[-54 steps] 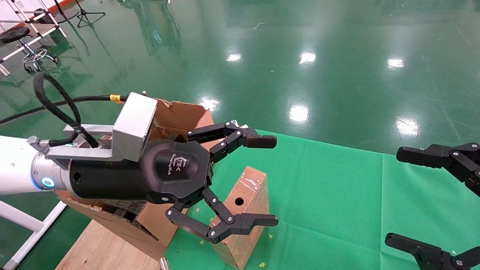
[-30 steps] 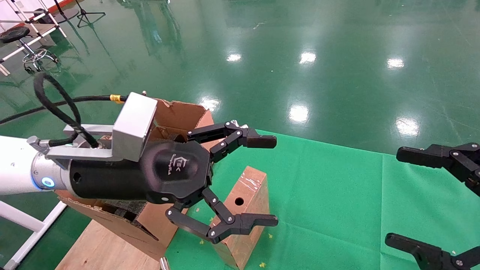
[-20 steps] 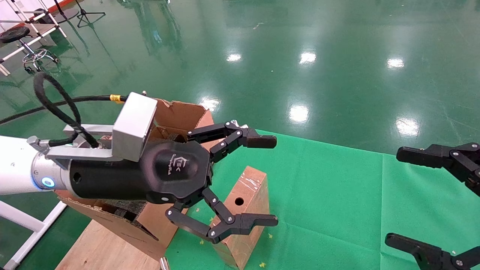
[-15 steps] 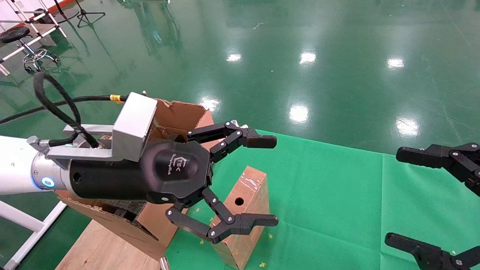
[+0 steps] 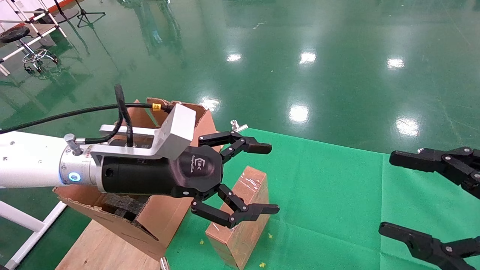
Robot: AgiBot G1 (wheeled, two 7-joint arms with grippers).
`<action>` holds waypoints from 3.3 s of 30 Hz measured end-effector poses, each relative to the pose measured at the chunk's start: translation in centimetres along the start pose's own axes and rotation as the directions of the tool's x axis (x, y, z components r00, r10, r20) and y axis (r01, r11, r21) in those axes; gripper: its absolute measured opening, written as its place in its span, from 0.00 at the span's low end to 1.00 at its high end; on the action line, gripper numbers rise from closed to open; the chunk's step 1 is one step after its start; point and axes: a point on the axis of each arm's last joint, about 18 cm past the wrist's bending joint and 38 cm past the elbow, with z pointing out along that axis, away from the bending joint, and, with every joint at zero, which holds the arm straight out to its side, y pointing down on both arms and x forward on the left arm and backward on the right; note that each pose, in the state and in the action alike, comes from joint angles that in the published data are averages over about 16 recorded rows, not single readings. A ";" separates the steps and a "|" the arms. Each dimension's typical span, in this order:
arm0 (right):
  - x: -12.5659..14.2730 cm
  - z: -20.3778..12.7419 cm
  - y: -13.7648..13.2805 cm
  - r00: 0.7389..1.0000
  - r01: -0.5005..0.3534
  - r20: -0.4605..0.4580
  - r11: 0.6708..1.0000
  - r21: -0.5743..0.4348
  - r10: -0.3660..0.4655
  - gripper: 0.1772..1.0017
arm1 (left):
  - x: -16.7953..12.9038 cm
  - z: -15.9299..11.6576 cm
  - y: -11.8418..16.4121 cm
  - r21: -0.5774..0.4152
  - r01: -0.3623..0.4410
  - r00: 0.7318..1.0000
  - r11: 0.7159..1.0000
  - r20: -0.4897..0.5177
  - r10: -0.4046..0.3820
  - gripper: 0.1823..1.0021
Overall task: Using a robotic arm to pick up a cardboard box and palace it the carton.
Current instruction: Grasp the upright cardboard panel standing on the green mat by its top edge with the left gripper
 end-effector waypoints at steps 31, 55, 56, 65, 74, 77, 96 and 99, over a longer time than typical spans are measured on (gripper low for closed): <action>0.0 0.0 0.0 1.000 0.000 0.000 1.000 0.000 0.000 0.11 | -5.1 1.8 0.4 -0.444 0.283 0.953 0.850 0.229 -0.198 1.00; 0.0 0.0 0.0 1.000 0.000 0.000 1.000 0.000 0.000 0.02 | -4.3 5.7 2.9 -0.620 0.407 0.913 0.670 0.283 -0.293 1.00; 0.0 0.0 0.0 1.000 0.000 0.000 1.000 0.000 0.000 0.02 | -4.3 5.8 3.0 -0.624 0.407 0.913 0.667 0.282 -0.294 1.00; 0.0 0.0 0.0 1.000 0.000 -0.001 1.000 0.000 0.000 0.02 | -4.1 6.7 2.9 -0.659 0.381 0.924 0.649 0.262 -0.277 1.00; 0.0 0.0 0.0 1.000 0.000 -0.001 1.000 0.000 0.000 0.04 | -4.1 6.8 2.9 -0.666 0.373 0.928 0.646 0.259 -0.269 0.99; 0.0 0.0 0.0 1.000 0.000 -0.001 1.000 0.000 0.000 0.06 | -4.1 6.8 2.9 -0.664 0.376 0.927 0.647 0.260 -0.271 0.98; 0.0 0.0 0.0 1.000 0.000 -0.001 1.000 0.000 0.000 0.43 | -4.3 6.7 2.9 -0.654 0.385 0.923 0.651 0.264 -0.280 0.67; 0.0 0.0 0.0 1.000 0.000 -0.001 1.000 0.000 0.000 0.53 | -4.5 6.4 2.7 -0.650 0.386 0.922 0.655 0.267 -0.279 0.59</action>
